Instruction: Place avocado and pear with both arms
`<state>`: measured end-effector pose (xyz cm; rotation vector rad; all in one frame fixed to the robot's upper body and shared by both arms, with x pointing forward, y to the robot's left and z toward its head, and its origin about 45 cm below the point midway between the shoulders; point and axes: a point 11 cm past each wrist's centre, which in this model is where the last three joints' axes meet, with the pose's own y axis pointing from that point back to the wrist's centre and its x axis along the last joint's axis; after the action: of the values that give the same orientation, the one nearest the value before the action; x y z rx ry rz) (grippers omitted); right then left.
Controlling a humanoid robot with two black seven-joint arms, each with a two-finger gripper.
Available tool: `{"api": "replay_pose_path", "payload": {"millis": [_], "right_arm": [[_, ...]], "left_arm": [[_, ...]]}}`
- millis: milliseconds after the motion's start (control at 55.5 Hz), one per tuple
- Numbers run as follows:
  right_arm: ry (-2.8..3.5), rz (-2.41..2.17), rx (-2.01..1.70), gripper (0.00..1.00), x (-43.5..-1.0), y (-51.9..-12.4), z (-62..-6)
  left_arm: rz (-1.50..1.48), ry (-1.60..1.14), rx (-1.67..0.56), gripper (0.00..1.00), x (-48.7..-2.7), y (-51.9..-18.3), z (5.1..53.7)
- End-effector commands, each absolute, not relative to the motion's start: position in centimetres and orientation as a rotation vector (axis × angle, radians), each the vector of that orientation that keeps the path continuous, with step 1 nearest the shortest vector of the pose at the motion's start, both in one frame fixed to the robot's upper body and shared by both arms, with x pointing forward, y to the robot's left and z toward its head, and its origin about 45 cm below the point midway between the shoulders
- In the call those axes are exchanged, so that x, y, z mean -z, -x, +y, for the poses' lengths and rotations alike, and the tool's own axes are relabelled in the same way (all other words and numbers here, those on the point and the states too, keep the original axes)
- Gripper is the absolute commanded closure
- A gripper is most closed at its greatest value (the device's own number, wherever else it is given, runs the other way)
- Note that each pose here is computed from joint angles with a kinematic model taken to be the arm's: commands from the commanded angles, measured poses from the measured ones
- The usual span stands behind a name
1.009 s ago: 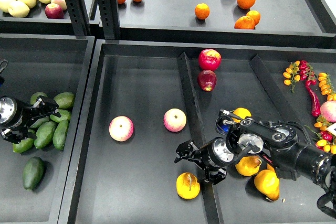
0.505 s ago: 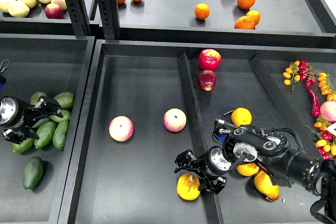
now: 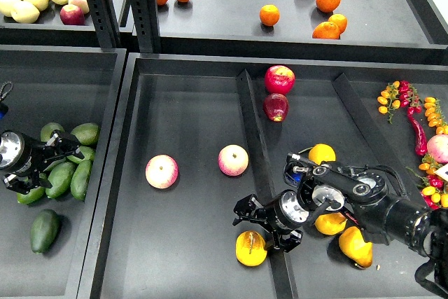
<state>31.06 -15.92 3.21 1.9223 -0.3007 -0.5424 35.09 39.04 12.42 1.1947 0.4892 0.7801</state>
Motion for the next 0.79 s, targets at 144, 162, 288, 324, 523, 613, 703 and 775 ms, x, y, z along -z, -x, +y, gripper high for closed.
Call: {"api": "replay_pose_path", "payload": {"millis": [144, 162, 288, 324, 523, 613, 703, 775], "right_arm": [[-1.915, -0.325, 0.527, 0.00, -3.9, -32.0, -17.0], [-1.915, -0.328, 0.524, 0.00, -4.0, -32.1, -17.1], [-1.910, -0.339, 0.513, 0.00, -4.3, -32.5, -17.4], [-1.912, -0.343, 0.511, 0.00, -4.4, -32.7, -17.4], [-1.919, -0.357, 0.499, 0.00, -5.1, -33.5, -17.4], [-1.925, -0.353, 0.498, 0.00, -5.2, -33.5, -17.2], [-1.924, -0.354, 0.496, 0.00, -5.3, -33.6, -17.3], [-1.916, -0.353, 0.493, 0.00, -5.2, -33.5, -17.5]], "left_arm": [[0.489, -1.195, -0.781, 0.00, -12.4, -35.1, 39.1], [0.489, -1.195, -0.781, 0.00, -12.4, -35.1, 39.1], [0.489, -1.195, -0.781, 0.00, -12.4, -35.1, 39.1], [0.489, -1.195, -0.781, 0.00, -12.4, -35.1, 39.1], [0.491, -1.196, -0.780, 0.00, -12.4, -35.0, 39.1], [0.491, -1.195, -0.779, 0.00, -12.3, -35.0, 39.0], [0.491, -1.195, -0.779, 0.00, -12.3, -35.0, 39.0], [0.491, -1.196, -0.780, 0.00, -12.4, -35.0, 39.1]]}}
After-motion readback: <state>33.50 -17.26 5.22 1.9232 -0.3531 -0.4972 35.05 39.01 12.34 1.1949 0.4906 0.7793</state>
